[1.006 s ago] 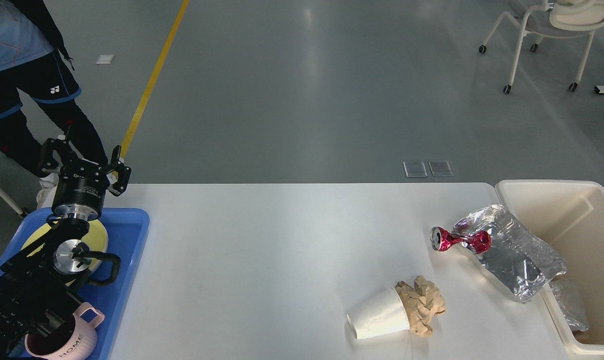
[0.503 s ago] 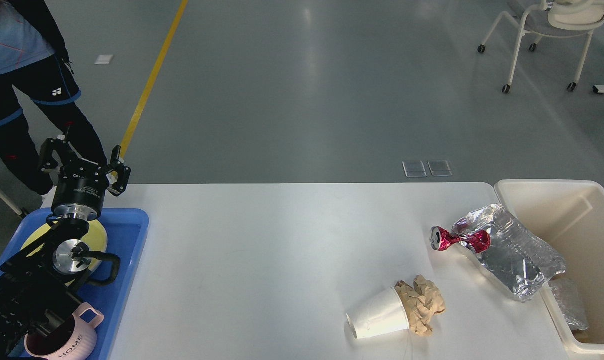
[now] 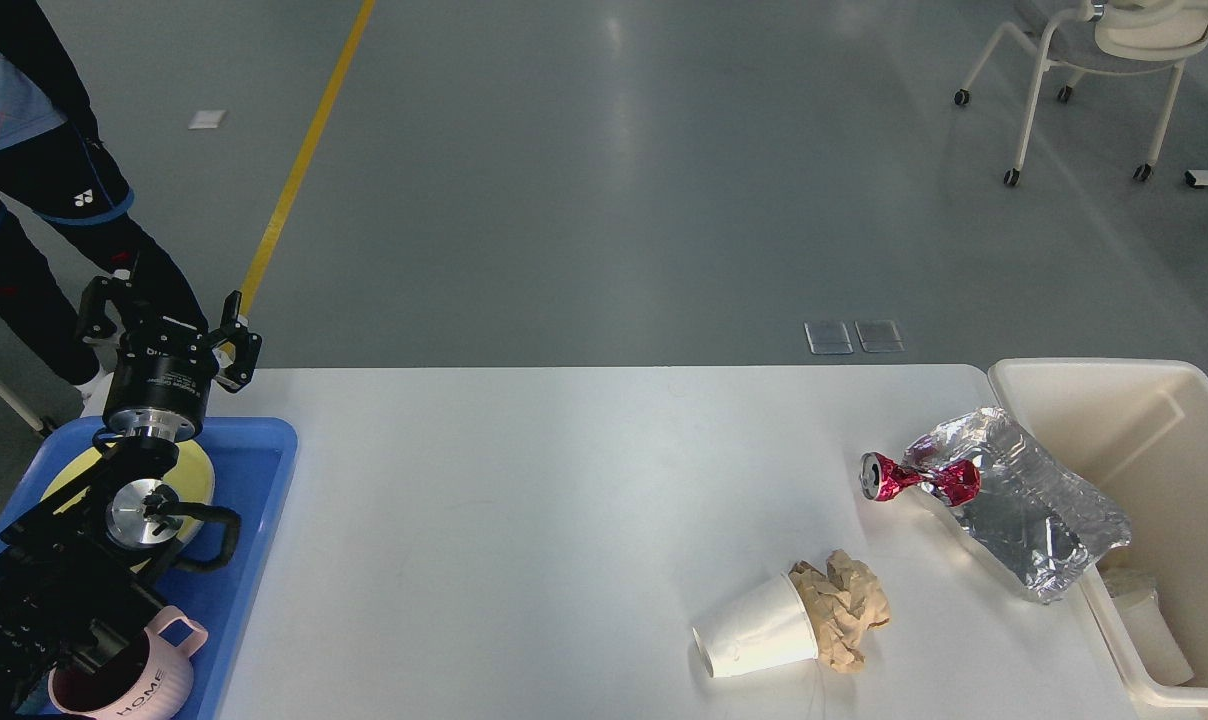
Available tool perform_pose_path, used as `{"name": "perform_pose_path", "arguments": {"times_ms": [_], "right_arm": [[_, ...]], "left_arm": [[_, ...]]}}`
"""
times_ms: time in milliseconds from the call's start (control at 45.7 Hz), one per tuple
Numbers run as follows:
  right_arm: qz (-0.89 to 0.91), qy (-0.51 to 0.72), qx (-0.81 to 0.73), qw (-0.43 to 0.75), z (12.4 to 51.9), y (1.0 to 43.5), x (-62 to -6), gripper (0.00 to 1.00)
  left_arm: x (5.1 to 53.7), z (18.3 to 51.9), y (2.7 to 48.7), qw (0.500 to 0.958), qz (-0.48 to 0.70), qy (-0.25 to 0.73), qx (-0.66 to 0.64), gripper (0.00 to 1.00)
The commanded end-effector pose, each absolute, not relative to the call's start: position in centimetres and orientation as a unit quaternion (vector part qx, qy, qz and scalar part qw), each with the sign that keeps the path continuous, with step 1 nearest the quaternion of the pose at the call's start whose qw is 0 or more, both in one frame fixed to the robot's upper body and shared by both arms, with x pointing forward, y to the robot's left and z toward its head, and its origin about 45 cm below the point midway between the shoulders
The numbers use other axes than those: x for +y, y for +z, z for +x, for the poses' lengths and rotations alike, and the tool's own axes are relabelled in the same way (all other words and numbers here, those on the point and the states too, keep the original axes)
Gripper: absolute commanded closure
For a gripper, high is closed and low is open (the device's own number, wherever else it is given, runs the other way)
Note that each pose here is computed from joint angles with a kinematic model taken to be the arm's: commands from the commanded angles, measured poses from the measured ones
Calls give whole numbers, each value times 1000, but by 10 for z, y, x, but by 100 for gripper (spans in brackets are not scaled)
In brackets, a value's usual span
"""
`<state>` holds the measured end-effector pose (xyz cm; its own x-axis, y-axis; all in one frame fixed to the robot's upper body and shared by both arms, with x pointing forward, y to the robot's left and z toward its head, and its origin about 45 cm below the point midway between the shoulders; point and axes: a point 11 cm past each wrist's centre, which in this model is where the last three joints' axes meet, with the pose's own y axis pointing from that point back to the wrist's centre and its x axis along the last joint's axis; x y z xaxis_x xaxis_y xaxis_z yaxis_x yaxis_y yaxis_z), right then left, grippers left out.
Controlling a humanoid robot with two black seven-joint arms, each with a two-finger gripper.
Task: Tidy desktop
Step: 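Raise the right gripper and swing it back over the bin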
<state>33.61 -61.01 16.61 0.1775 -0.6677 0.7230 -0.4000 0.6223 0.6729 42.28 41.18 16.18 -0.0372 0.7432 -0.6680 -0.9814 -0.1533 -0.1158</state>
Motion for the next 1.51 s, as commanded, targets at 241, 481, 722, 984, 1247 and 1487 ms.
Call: {"name": "perform_pose_path", "arguments": {"times_ms": [241, 481, 722, 984, 1247, 1487], "right_arm": [[544, -60, -559, 622, 425, 263, -553, 0], [635, -8, -450, 628, 475, 307, -455, 0], [693, 80, -291, 655, 469, 357, -340, 0], [712, 137, -161, 670, 415, 408, -258, 0], [726, 126, -123, 665, 362, 446, -210, 0], [719, 96, -138, 674, 351, 445, -217, 0]], "left_arm": [[412, 423, 162, 622, -309, 694, 193, 3], [412, 423, 162, 621, -308, 694, 193, 3], [412, 423, 162, 621, -308, 694, 193, 3], [412, 423, 162, 621, -308, 694, 193, 3], [412, 423, 162, 621, -308, 694, 193, 3], [412, 423, 162, 622, -309, 693, 193, 3]]}}
